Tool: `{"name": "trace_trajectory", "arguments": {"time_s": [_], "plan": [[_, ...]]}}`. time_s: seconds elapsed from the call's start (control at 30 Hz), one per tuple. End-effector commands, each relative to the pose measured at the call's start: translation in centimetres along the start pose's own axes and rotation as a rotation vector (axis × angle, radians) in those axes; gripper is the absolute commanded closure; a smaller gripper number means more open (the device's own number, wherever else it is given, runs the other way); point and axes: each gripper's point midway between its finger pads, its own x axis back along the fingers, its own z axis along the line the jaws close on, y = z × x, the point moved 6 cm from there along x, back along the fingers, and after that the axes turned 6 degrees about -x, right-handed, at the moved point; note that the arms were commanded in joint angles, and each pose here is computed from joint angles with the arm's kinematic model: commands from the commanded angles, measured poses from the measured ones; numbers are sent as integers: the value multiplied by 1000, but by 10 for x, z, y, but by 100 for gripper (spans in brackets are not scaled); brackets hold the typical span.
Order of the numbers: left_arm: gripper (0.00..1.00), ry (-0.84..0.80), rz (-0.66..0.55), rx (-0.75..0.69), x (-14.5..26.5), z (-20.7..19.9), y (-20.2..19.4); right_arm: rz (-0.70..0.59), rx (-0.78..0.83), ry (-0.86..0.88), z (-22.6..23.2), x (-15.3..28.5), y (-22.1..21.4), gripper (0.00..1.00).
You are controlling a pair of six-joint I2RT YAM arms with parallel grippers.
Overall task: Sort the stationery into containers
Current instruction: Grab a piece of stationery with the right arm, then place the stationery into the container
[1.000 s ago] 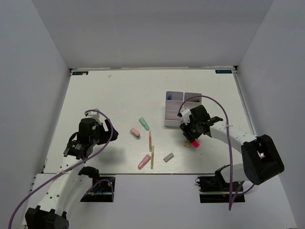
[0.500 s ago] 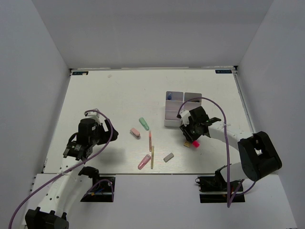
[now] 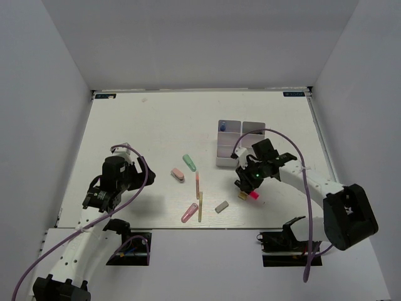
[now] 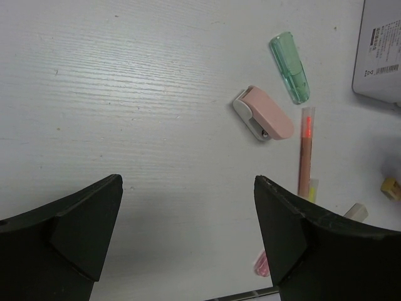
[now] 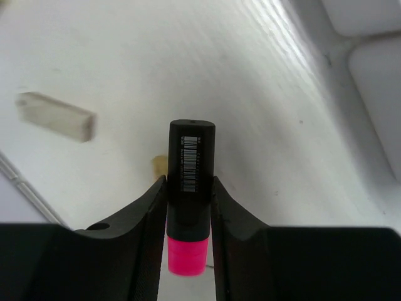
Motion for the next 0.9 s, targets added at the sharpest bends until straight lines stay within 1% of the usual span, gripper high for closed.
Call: {"name": "trace_trajectory", "arguments": {"time_s": [0.0, 0.07, 0.1, 0.17, 0.23, 0.27, 0.3, 0.33, 0.37, 0.4, 0.43, 0.47, 0.5, 0.57, 0.6, 0.67, 0.73, 0.77, 0.8, 0.83, 0.87], "plan": [[3, -12, 4, -6, -2, 1, -2, -120, 79, 160, 27, 31, 35, 100], [3, -16, 8, -8, -3, 0, -3, -160, 97, 170, 31, 45, 48, 100], [3, -17, 7, -10, -3, 0, -2, -198, 122, 163, 32, 55, 61, 100], [3, -18, 9, -9, -3, 0, -3, -230, 138, 135, 30, 62, 71, 100], [3, -23, 5, -12, -3, 0, -3, -326, 191, 30, 19, 74, 97, 100], [3, -27, 1, -13, -3, -1, -3, -353, 201, -7, 14, 77, 104, 100], [3, -29, -5, -14, -3, -1, -2, -377, 202, -79, 6, 80, 110, 100], [3, -30, -3, -14, -4, -1, -3, -467, 224, -182, -6, 86, 129, 100], [3, -33, -2, -14, -4, -1, -4, -495, 228, -227, -11, 90, 136, 100], [3, -33, -2, -15, -4, -1, -3, -485, 197, -330, -26, 89, 140, 100], [3, -33, 2, -17, -5, -1, -4, -545, 199, -370, -30, 98, 157, 100], [3, -38, 7, -16, -5, -1, -5, -563, 198, -400, -35, 102, 164, 100], [3, -38, 3, -19, -5, -1, -4, -572, 184, -467, -45, 100, 171, 100], [3, -42, 4, -17, -5, -2, -4, -646, 197, -536, -53, 109, 187, 100], [3, -46, 3, -22, -6, -2, -4, -644, 188, -586, -56, 107, 190, 100], [3, -51, 2, -22, -5, -3, -4, -719, 174, -665, -69, 117, 204, 100], [3, -50, 5, -23, -6, -2, -5, -720, 163, -722, -78, 115, 208, 100], [3, -50, 5, -25, -7, -2, -5, -780, 169, -750, -81, 118, 216, 100], [3, -49, 9, -25, -7, -2, -6, -779, 168, -759, -85, 112, 214, 100], [3, -49, 11, -26, -7, -2, -6, -837, 168, -784, -86, 118, 220, 100], [3, -51, 11, -27, -8, -2, -6, -848, 185, -793, -89, 114, 215, 100]]}}
